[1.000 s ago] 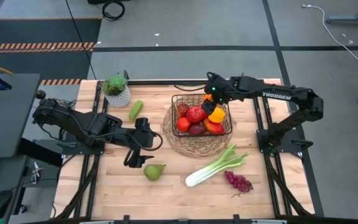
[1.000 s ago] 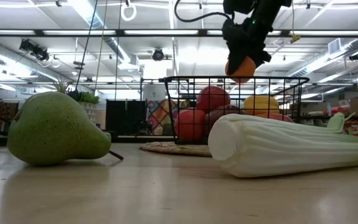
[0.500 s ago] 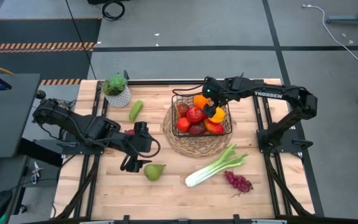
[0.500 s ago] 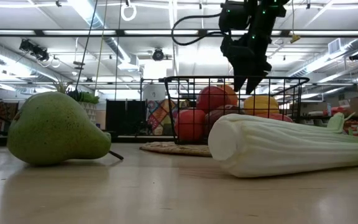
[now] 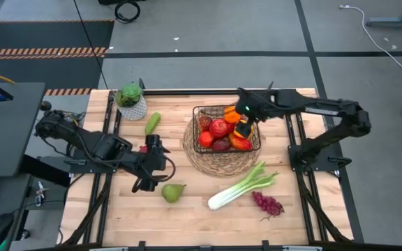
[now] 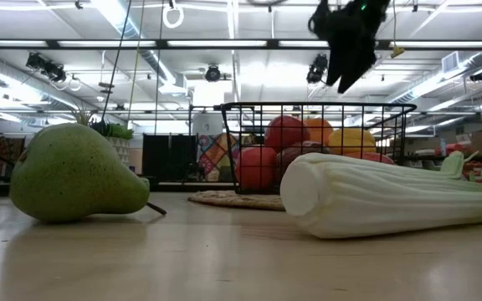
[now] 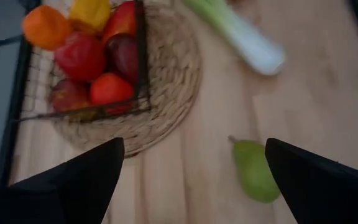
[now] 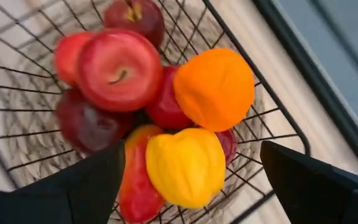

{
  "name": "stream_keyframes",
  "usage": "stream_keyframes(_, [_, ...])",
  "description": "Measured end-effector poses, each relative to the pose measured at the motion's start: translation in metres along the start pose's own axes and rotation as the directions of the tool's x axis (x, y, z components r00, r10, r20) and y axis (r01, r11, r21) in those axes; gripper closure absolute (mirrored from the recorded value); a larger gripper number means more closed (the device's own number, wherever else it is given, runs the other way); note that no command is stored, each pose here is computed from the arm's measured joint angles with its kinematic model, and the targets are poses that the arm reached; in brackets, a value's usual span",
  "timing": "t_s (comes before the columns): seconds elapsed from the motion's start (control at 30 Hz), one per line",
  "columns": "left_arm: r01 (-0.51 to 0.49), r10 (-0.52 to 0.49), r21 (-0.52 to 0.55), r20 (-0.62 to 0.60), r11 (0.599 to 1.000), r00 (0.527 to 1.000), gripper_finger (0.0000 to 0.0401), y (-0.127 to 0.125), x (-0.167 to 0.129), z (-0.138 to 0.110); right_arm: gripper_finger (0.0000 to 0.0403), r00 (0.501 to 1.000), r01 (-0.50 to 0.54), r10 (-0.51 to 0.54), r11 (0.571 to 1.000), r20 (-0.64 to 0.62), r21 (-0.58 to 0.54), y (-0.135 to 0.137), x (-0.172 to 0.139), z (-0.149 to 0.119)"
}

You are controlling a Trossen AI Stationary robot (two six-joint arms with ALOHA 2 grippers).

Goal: Build produce basket
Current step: Put the red pomegranate into the black wire basket

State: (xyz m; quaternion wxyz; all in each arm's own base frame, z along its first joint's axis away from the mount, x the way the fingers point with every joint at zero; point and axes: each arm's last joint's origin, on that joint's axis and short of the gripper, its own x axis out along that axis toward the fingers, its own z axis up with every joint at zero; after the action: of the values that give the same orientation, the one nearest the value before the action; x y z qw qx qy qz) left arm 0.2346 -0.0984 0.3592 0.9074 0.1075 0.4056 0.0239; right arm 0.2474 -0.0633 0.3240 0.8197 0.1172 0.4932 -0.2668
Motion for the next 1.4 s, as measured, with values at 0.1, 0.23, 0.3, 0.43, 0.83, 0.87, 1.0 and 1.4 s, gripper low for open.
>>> stream_keyframes(0.1, [-0.052, 0.052, -0.028, -0.025, 0.998, 0.998, 0.0005, 0.001, 0.011, -0.020, 0.0027, 0.997, 0.002, 0.000, 1.000, 0.082, -0.021, 0.016, -0.011, -0.015])
stream_keyframes(0.23, [-0.126, 0.122, -0.099, -0.053, 0.987, 0.991, 0.0005, 0.005, 0.034, -0.050, 0.0027, 0.979, -0.065, 0.075, 0.996, 0.192, -0.061, 0.038, -0.023, -0.032])
stream_keyframes(0.3, [-0.145, 0.136, -0.135, -0.071, 0.980, 0.988, 0.0005, 0.008, 0.043, -0.064, 0.0027, 0.965, -0.109, 0.127, 0.990, 0.230, -0.089, 0.049, -0.025, -0.039])
stream_keyframes(0.43, [-0.153, 0.131, -0.161, -0.138, 0.975, 0.982, 0.0005, 0.017, 0.052, -0.092, 0.0027, 0.921, -0.179, 0.214, 0.975, 0.324, -0.134, 0.070, -0.030, -0.049])
stream_keyframes(0.83, [-0.212, 0.139, -0.473, -0.185, 0.855, 0.973, 0.0005, 0.063, 0.039, -0.146, 0.0027, 0.852, -0.150, 0.234, 0.966, 0.469, -0.208, 0.110, -0.026, -0.067])
stream_keyframes(0.87, [-0.206, 0.131, -0.484, -0.185, 0.851, 0.974, 0.0005, 0.064, 0.038, -0.146, 0.0027, 0.850, -0.134, 0.219, 0.969, 0.479, -0.205, 0.111, -0.025, -0.068])
stream_keyframes(1.0, [-0.146, 0.059, -0.518, -0.180, 0.843, 0.982, 0.0005, 0.062, 0.039, -0.146, 0.0027, 0.839, -0.051, 0.148, 0.979, 0.523, -0.196, 0.115, -0.025, -0.073])
stream_keyframes(1.4, [-0.131, -0.020, -0.388, -0.362, 0.912, 0.932, 0.0005, 0.054, 0.043, -0.163, 0.0027, 0.822, 0.028, 0.082, 0.983, 0.563, -0.183, 0.116, -0.027, -0.076])
